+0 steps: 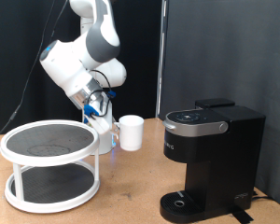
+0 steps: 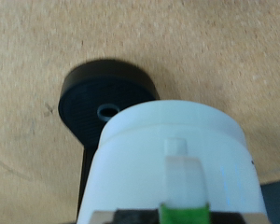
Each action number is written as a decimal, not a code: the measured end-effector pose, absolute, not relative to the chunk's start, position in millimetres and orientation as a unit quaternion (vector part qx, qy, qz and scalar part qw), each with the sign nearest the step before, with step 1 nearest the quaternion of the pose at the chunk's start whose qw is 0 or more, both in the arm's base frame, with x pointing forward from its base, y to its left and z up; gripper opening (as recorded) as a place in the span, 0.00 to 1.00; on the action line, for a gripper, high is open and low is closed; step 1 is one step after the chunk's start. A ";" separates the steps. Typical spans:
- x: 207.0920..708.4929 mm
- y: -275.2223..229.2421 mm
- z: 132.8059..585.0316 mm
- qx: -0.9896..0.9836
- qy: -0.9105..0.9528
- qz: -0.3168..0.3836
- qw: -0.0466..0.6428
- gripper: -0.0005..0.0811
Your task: Make a cup of coffee with the keurig machine
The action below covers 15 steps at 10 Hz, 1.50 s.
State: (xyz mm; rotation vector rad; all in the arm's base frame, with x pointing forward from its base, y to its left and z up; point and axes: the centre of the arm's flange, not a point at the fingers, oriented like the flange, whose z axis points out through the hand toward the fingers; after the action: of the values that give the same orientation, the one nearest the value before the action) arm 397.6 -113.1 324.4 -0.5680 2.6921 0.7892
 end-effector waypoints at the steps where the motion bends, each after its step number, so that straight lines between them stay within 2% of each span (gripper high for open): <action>1: 401.3 -109.9 311.7 -0.193 0.936 0.263 0.132 0.02; 8: 425.5 -86.4 247.4 -0.179 0.951 0.221 0.121 0.02; 15: 444.0 -45.7 229.0 -0.205 0.940 0.230 0.145 0.02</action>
State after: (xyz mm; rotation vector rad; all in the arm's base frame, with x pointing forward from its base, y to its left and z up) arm 444.0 -45.7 229.0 -0.5903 2.7098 0.6622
